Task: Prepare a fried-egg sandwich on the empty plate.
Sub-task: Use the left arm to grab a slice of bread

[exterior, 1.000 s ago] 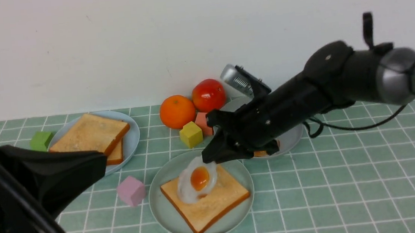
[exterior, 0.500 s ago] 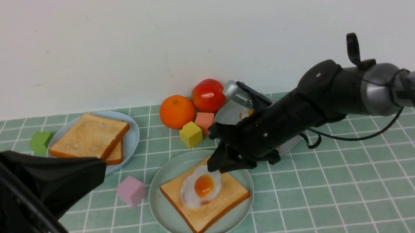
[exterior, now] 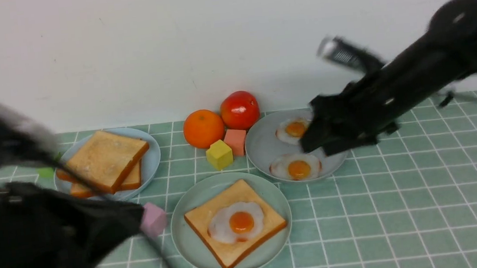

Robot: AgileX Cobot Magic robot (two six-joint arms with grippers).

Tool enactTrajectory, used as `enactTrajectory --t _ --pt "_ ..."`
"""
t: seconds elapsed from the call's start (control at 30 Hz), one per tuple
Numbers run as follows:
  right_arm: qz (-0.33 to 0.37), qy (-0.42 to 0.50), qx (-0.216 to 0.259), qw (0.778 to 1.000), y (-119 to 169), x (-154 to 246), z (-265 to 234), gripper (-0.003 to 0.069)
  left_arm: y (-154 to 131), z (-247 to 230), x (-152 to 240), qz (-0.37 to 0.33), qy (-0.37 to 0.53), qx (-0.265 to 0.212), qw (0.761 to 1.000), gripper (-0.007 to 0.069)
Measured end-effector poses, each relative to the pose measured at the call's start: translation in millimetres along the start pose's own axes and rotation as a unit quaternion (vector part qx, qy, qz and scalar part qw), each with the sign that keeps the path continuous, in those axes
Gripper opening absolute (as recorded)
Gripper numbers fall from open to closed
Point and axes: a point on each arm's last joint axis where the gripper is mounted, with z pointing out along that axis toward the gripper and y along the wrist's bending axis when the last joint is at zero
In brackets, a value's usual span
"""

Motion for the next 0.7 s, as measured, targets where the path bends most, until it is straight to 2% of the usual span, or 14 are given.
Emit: enactTrajectory --t 0.03,0.07,0.13,0.17,0.23,0.27,0.43,0.47,0.57,0.63,0.67,0.7 --pt "-0.023 0.002 0.014 1.000 13 7 -25 0.0251 0 16 -1 -0.004 0.026 -0.005 1.000 -0.0002" --pt "-0.028 -0.001 0.018 0.999 14 7 -28 0.0240 0 19 -1 -0.005 0.031 -0.005 1.000 -0.0002" --pt "-0.065 0.007 0.060 0.996 36 25 -64 0.0124 0 57 -5 -0.013 0.089 -0.016 0.996 -0.0002" --pt "-0.067 0.006 0.063 0.996 38 27 -67 0.0106 0 60 -5 -0.013 0.087 -0.017 0.996 -0.0002" --pt "-0.089 -0.006 0.108 0.990 56 49 -97 0.0019 8 94 -13 -0.027 0.141 -0.036 0.989 -0.0012" --pt "-0.092 -0.011 0.112 0.989 60 54 -103 0.0001 12 101 -15 -0.033 0.149 -0.042 0.987 -0.0013" --pt "-0.130 -0.050 0.157 0.978 77 101 -138 -0.0008 65 141 -31 -0.076 0.171 -0.085 0.979 -0.0013" --pt "-0.138 -0.071 0.156 0.976 81 115 -150 -0.0006 85 148 -33 -0.089 0.174 -0.100 0.976 -0.0013" --pt "-0.142 -0.092 0.155 0.973 83 130 -161 -0.0002 113 158 -33 -0.113 0.178 -0.121 0.970 -0.0013" --pt "-0.148 -0.113 0.152 0.971 85 144 -171 0.0000 147 173 -31 -0.138 0.181 -0.146 0.963 -0.0011" --pt "-0.150 -0.117 0.151 0.970 86 147 -173 0.0000 149 177 -29 -0.140 0.186 -0.148 0.961 -0.0008" --pt "-0.153 -0.126 0.151 0.968 86 152 -177 0.0000 166 188 -24 -0.147 0.195 -0.158 0.957 0.0015"
